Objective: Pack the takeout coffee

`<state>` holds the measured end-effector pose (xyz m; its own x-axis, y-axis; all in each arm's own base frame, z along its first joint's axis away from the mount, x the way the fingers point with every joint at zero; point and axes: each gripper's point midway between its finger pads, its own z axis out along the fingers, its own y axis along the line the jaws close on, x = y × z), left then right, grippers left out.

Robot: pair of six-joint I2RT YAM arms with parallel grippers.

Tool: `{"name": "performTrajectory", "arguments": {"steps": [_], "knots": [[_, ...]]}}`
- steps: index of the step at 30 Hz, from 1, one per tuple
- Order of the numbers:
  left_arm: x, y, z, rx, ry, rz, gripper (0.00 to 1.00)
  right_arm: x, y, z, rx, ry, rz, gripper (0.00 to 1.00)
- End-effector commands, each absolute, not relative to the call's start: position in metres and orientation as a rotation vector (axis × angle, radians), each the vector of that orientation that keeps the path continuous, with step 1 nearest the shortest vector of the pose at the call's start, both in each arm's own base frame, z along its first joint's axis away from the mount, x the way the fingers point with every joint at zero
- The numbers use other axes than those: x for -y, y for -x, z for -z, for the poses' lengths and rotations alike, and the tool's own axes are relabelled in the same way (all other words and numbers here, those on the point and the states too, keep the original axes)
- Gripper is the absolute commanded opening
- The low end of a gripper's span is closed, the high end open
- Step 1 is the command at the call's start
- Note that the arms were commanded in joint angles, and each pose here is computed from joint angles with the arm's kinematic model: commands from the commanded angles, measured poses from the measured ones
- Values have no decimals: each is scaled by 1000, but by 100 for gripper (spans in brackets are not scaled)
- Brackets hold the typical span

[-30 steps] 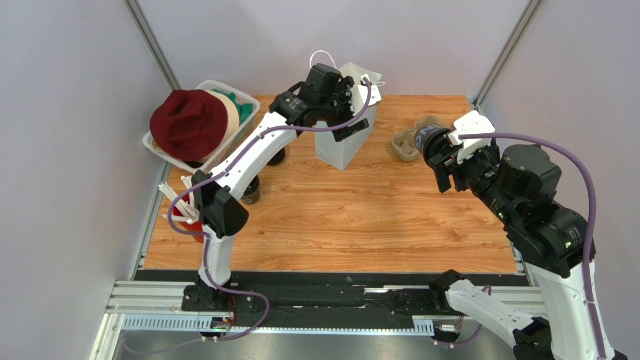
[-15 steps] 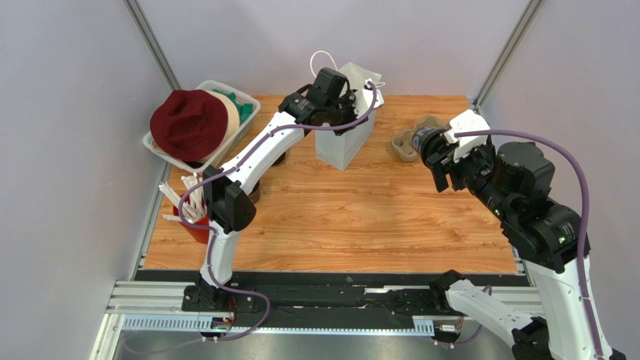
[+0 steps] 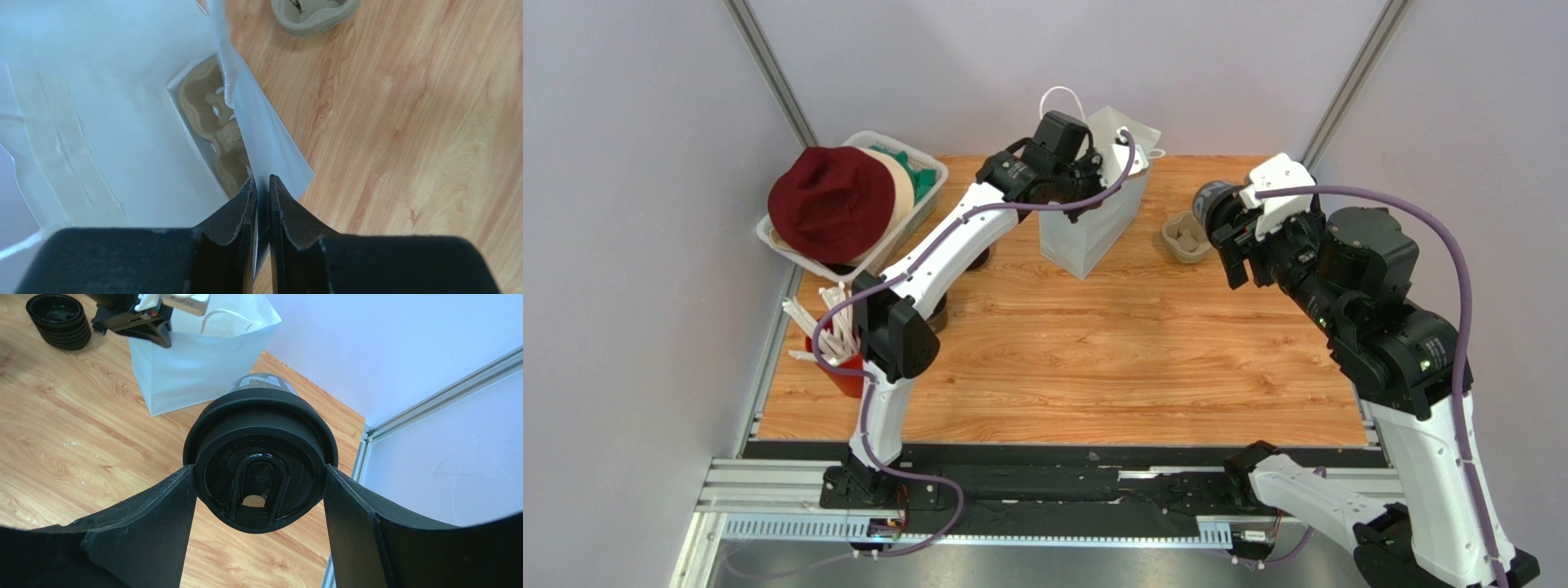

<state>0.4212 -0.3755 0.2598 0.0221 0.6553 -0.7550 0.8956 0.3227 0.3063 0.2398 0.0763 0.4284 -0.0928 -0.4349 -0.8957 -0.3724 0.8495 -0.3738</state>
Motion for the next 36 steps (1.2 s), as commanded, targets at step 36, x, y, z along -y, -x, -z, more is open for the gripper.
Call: {"name": "performTrajectory", "arguments": {"steps": [36], "knots": [[332, -239, -290, -1700, -1444, 529, 16, -132, -285, -432, -1754, 593, -216, 31]]}}
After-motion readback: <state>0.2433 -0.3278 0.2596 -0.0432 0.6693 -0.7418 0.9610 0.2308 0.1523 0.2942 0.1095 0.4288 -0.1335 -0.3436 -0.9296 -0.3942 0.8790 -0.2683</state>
